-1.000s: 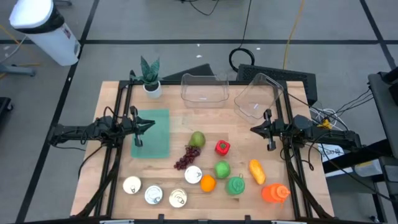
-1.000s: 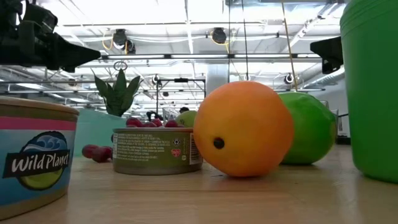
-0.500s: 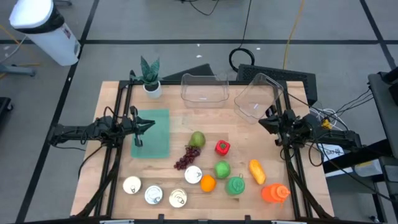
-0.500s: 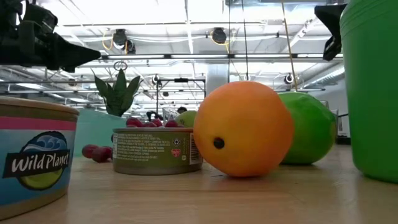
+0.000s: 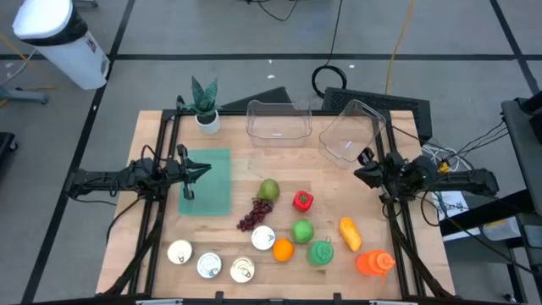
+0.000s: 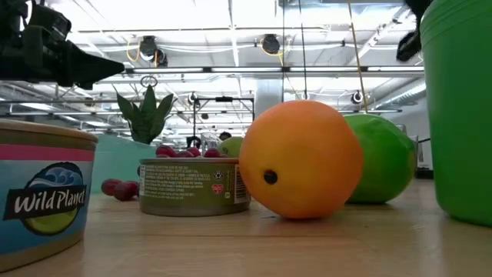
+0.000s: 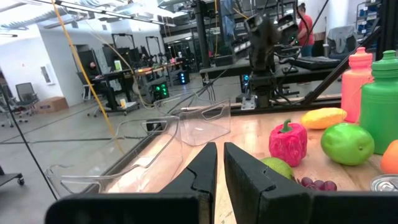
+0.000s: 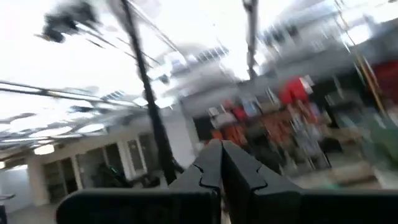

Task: Pick & Place Food Item
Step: Put the orange tumbler into the right transparent bin

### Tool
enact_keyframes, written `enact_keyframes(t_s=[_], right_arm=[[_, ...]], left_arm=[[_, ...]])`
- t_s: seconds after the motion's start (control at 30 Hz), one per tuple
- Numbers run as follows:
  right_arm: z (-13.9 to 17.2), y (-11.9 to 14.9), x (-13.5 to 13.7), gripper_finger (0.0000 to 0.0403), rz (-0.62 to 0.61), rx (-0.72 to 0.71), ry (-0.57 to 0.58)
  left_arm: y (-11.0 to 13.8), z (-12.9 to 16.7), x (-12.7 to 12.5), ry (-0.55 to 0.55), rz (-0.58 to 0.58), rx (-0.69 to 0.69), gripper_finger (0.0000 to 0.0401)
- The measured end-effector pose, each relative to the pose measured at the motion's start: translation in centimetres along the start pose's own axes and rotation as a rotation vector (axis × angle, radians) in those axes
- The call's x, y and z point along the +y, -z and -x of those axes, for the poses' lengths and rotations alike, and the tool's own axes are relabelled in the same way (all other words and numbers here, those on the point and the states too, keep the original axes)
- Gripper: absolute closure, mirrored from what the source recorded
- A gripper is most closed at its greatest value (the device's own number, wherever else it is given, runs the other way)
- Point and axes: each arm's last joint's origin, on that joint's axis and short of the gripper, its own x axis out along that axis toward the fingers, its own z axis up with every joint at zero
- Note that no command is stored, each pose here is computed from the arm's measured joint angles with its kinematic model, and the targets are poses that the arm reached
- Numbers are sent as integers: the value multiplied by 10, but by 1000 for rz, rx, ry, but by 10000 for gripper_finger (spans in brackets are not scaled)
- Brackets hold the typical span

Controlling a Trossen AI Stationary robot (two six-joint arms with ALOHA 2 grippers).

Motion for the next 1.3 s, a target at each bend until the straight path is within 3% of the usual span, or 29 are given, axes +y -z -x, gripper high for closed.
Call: enact_keyframes(t_s=[0.17,0.4,0.53,0.63,0.77,0.93,1.13,1.3], right_arm=[[-9,-6,16,329,115,-102,-222],[-56,-15,48,180,180,-24,-428],[-96,-16,77,121,187,159,-485],[-127,-20,99,103,202,381,-398],[-158,-25,124,101,219,703,-193],[-181,-40,148,115,75,1004,26],[-171,-46,154,125,-132,1313,328],[-142,-47,150,126,-425,1563,622]], left_arm=[[0,0,0,0,0,0,359],[0,0,0,0,0,0,359],[0,0,0,0,0,0,359],[0,0,0,0,0,1,359],[0,0,0,0,0,1,359],[0,0,0,0,0,0,359],[0,0,0,0,0,0,359],[0,0,0,0,0,0,359]])
